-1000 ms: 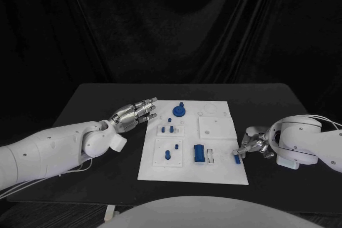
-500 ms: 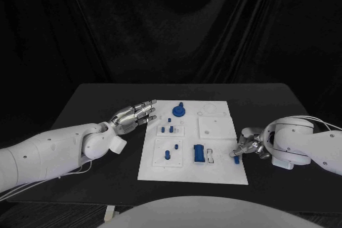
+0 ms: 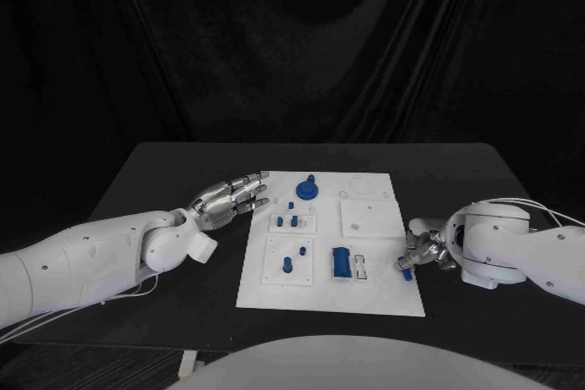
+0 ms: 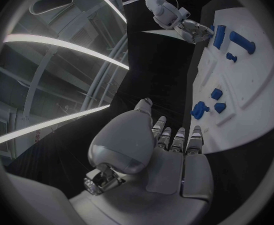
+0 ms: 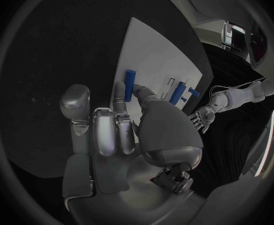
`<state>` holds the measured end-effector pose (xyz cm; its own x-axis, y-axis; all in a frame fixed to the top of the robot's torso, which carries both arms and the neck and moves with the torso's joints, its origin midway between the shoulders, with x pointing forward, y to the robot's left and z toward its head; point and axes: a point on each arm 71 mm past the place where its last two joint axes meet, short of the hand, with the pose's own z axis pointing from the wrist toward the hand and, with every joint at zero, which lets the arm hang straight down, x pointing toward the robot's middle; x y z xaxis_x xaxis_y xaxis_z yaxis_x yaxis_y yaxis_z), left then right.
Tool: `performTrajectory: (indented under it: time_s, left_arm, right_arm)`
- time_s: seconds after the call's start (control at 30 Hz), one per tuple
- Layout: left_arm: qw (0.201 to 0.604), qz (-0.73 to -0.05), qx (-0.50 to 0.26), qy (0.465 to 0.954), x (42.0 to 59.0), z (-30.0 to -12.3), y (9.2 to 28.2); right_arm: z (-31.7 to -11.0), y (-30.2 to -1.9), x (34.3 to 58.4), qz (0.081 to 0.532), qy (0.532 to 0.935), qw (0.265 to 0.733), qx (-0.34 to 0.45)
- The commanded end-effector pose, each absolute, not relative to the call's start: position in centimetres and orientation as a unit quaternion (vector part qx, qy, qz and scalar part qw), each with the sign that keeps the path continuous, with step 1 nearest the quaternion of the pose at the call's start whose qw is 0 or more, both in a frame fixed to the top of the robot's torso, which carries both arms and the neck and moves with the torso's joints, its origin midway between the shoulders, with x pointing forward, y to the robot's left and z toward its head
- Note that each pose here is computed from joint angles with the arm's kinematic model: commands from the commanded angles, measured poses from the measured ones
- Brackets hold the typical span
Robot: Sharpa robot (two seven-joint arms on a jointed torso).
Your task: Assemble the parts on the task board
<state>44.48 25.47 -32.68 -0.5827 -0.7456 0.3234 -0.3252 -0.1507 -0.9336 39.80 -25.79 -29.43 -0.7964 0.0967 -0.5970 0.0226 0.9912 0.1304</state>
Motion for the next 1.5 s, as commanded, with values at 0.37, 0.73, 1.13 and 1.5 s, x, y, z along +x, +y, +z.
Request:
performTrajectory:
  time_s: [0.37,0.73,1.13,1.5]
  left_arm:
    - [0.162,-0.634,-0.425,0.625,44.3,-32.6,25.6]
    - [0.160,-0.635,-0.423,0.626,44.4,-32.7,25.3]
    - [0.160,-0.635,-0.424,0.626,44.3,-32.7,25.3]
    - [0.157,-0.636,-0.422,0.626,44.3,-32.7,25.1]
  right_arm:
    - [-29.8,-25.7,38.2,0.123,0.936,0.280,0.172]
    - [-27.9,-23.3,38.7,0.185,0.924,0.230,0.244]
    - [-28.5,-21.2,39.5,0.186,0.935,0.217,0.211]
    - [-29.2,-21.0,39.8,0.167,0.942,0.235,0.173]
